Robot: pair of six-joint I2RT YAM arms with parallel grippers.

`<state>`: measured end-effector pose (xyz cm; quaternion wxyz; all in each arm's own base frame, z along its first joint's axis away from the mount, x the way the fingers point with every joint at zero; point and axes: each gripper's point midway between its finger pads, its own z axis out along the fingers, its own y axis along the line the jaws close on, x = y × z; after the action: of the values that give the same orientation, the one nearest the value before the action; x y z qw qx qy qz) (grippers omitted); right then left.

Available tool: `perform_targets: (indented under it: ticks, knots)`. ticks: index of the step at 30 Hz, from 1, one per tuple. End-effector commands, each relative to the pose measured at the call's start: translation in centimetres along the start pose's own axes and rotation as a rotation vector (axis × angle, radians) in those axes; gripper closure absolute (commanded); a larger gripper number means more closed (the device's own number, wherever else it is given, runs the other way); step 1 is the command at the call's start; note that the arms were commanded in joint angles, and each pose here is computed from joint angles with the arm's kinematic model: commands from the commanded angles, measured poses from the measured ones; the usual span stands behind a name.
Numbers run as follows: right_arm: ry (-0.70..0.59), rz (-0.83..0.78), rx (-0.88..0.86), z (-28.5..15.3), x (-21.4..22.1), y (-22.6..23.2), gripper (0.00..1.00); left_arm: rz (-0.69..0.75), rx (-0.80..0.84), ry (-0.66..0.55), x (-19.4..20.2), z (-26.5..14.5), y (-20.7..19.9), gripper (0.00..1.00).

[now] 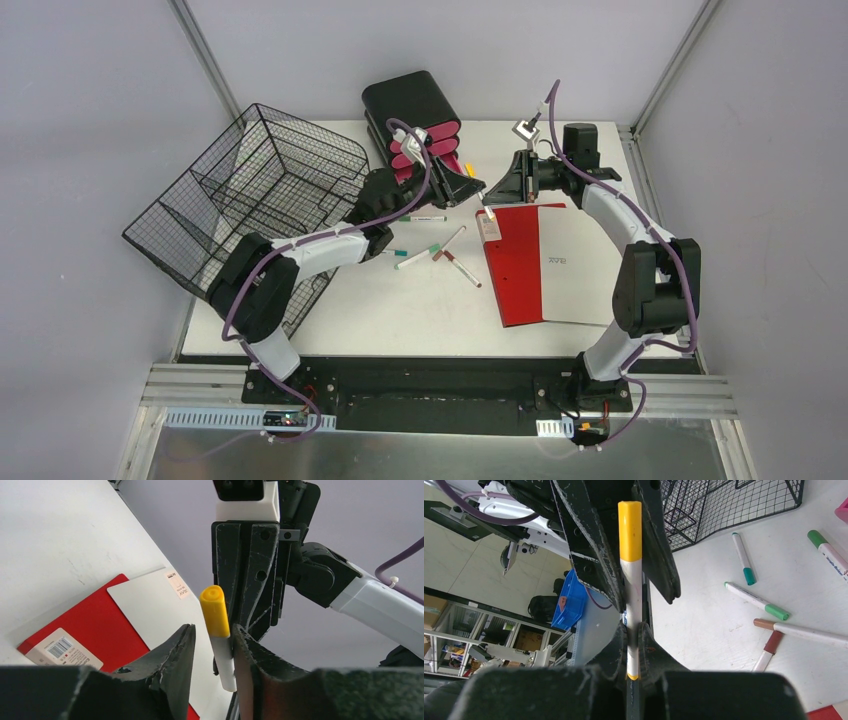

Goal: Organize the desk
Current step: Place the stationery in the drawer.

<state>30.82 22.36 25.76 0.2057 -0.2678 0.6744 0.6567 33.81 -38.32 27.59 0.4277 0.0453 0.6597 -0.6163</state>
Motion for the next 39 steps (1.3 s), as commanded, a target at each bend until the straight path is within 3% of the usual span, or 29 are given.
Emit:
perform_targets:
  ticks: [1,7,13,21,23,26,34,39]
  knots:
    - [0.007,-0.103,-0.041,0.0,-0.7,2.4,1.0,0.019,0.076,-0.034,-1.4,0.8,-2.6,0.7]
    - [0.007,-0.101,-0.039,0.0,-0.7,2.3,1.0,0.021,0.092,-0.021,-1.1,0.8,-2.8,1.0]
    - [0.0,-0.096,-0.014,0.1,-0.8,1.8,0.99,0.037,0.095,-0.016,-1.0,0.6,-2.8,1.0]
    - [-0.006,-0.103,0.011,0.0,-0.7,1.5,0.66,0.122,0.047,-0.005,-1.3,0.0,-2.6,1.0]
    - [-0.005,-0.087,0.014,0.0,-0.6,1.7,0.65,0.147,0.026,-0.002,-1.3,-0.2,-2.4,1.0]
    - [-0.002,-0.118,0.044,-0.1,-0.5,1.3,0.44,0.189,-0.005,0.004,-1.4,-0.5,-2.1,1.0]
    - [0.064,-0.177,0.146,-0.6,0.5,0.6,0.28,0.356,-0.18,0.084,-1.7,-1.4,0.7,1.0]
    - [0.072,-0.196,0.173,-0.7,0.6,0.3,0.23,0.522,-0.306,0.162,-2.4,-2.2,2.7,1.0]
